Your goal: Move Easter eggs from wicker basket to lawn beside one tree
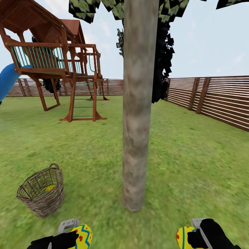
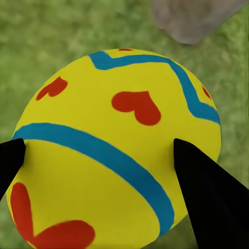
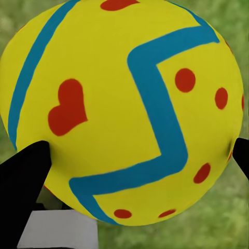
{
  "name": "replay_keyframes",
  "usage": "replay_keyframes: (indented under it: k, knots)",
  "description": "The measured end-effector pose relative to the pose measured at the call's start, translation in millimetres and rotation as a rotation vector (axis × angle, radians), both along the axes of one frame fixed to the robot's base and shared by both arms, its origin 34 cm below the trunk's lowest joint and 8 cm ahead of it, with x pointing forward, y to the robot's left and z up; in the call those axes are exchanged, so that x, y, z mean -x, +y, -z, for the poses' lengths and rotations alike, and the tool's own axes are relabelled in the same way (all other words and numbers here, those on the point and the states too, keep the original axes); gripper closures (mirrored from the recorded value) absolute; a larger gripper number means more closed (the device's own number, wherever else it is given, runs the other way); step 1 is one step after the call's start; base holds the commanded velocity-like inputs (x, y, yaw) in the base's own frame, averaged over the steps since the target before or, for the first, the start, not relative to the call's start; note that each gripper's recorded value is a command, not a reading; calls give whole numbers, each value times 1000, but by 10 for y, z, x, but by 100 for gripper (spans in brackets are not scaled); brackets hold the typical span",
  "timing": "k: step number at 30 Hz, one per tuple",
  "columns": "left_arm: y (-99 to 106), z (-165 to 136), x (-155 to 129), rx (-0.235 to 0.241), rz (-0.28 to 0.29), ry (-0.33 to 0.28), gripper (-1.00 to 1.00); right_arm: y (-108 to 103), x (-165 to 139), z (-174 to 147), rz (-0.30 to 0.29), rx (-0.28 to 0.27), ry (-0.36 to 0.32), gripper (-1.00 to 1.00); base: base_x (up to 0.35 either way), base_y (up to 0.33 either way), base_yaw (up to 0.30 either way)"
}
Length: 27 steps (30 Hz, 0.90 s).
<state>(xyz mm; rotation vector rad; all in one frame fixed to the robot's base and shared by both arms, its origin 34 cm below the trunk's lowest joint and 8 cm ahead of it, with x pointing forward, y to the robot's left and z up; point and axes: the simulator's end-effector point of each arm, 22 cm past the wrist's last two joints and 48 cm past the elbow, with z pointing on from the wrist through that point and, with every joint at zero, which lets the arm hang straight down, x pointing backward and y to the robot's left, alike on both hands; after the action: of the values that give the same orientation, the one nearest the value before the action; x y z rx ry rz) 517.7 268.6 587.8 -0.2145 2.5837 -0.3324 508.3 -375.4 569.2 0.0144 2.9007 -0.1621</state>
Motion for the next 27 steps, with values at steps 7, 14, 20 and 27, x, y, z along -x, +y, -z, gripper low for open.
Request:
replay_keyframes:
  k: [7,14,20,27]
  knots:
    - [-1,131,13,1,0,0,100,-1,14,130,0,0,0,100,0,0,0]
    - [0,264,29,0,0,0,100,6,29,265,-1,-1,0,100,0,0,0]
    - [0,380,43,0,0,-1,100,-1,39,376,-1,1,-2,100,0,0,0]
    - [6,513,58,1,-2,-2,100,7,62,520,-3,1,0,100,0,0,0]
